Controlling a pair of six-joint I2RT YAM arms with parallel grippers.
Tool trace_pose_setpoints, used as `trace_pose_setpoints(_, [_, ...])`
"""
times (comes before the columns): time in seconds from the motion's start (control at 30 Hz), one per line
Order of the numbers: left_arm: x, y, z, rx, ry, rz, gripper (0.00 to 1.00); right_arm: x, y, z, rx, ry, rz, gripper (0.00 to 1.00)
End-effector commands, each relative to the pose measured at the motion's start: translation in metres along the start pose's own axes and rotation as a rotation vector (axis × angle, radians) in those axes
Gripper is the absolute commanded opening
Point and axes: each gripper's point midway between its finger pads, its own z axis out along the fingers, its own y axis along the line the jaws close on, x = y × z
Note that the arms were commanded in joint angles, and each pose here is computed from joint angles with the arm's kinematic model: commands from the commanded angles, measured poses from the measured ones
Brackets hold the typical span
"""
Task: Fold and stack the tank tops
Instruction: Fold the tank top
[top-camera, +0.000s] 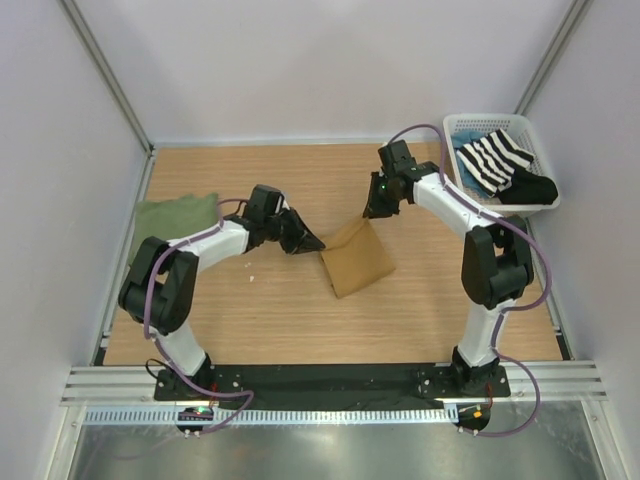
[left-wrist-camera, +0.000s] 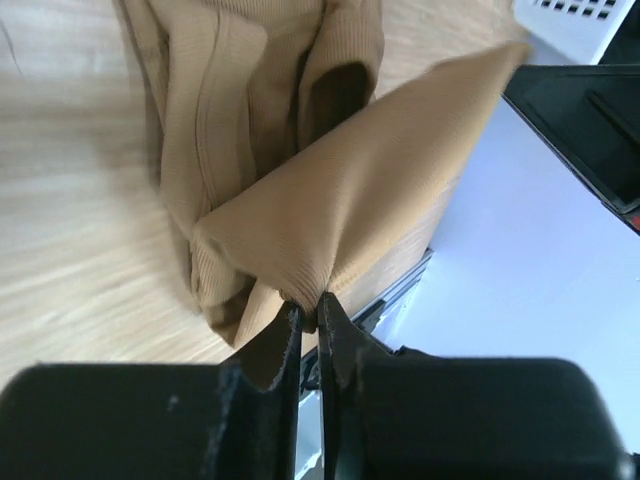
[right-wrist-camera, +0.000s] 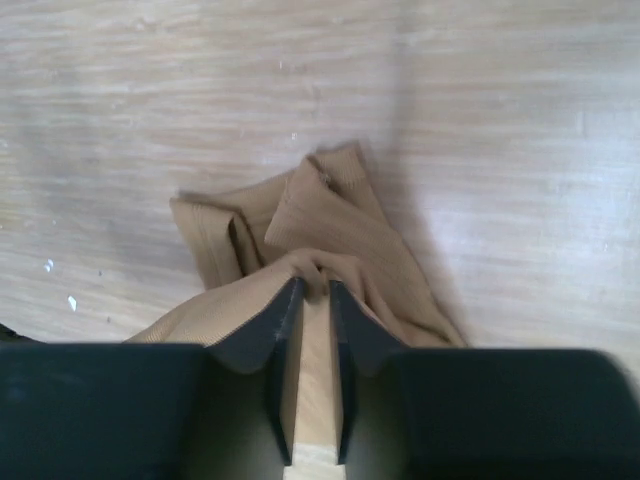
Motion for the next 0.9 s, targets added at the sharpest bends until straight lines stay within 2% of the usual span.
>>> trace_pose_setpoints(0.0, [-0.019, -0.017, 0.003, 0.082, 0.009, 0.023, 0.09, -0.046, 0.014, 0.004, -0.051, -0.128, 0.020, 0.25])
trace_pose_setpoints(0.07, [-0.036, -0.011, 0.011, 0.096, -0.003, -0.003, 0.17, -0.057, 0.018, 0.017, -0.071, -0.155, 0.041, 0.30])
trace_pose_setpoints(0.1, [-0.044, -0.016, 0.012, 0.120, -0.003, -0.014, 0.32, -0.065, 0.021, 0.021, -0.085, -0.184, 0.044, 0.34])
trace_pose_setpoints(0.13, [-0.056, -0.017, 0.012, 0.138, -0.027, -0.009, 0.43, -0.068, 0.020, 0.027, -0.083, -0.188, 0.054, 0.34])
trace_pose_setpoints(0.17, [-0.063, -0.011, 0.020, 0.129, -0.023, -0.021, 0.50, -0.071, 0.021, 0.027, -0.085, -0.199, 0.059, 0.34])
trace_pose_setpoints(0.2, [-0.070, -0.022, 0.019, 0.159, -0.026, 0.005, 0.58, -0.075, 0.023, 0.027, -0.091, -0.213, 0.062, 0.34])
trace_pose_setpoints(0.3, [-0.084, -0.028, 0.020, 0.183, -0.036, 0.037, 0.70, -0.073, 0.023, 0.023, -0.104, -0.228, 0.054, 0.44])
trace_pose_setpoints(0.33, [-0.086, -0.029, 0.018, 0.181, -0.044, 0.045, 0.73, -0.068, 0.020, 0.024, -0.104, -0.223, 0.047, 0.51])
trace_pose_setpoints(0.4, [-0.087, -0.025, 0.014, 0.153, -0.067, 0.087, 0.74, -0.057, 0.013, 0.022, -0.091, -0.207, 0.010, 0.55])
trace_pose_setpoints(0.53, [-0.085, -0.001, 0.012, 0.040, -0.091, 0.103, 0.74, -0.027, -0.002, 0.028, -0.066, -0.136, -0.016, 0.55])
trace_pose_setpoints(0.77, [-0.077, 0.008, 0.012, 0.004, -0.075, 0.137, 0.68, 0.008, -0.016, 0.048, -0.075, -0.069, -0.039, 0.55])
trace_pose_setpoints(0.83, [-0.076, 0.013, 0.011, -0.022, -0.075, 0.137, 0.67, 0.016, -0.017, 0.052, -0.087, -0.048, -0.023, 0.50])
trace_pose_setpoints(0.87, [-0.076, 0.010, 0.006, -0.022, -0.085, 0.158, 0.67, 0.019, -0.016, 0.052, -0.095, -0.043, -0.002, 0.42])
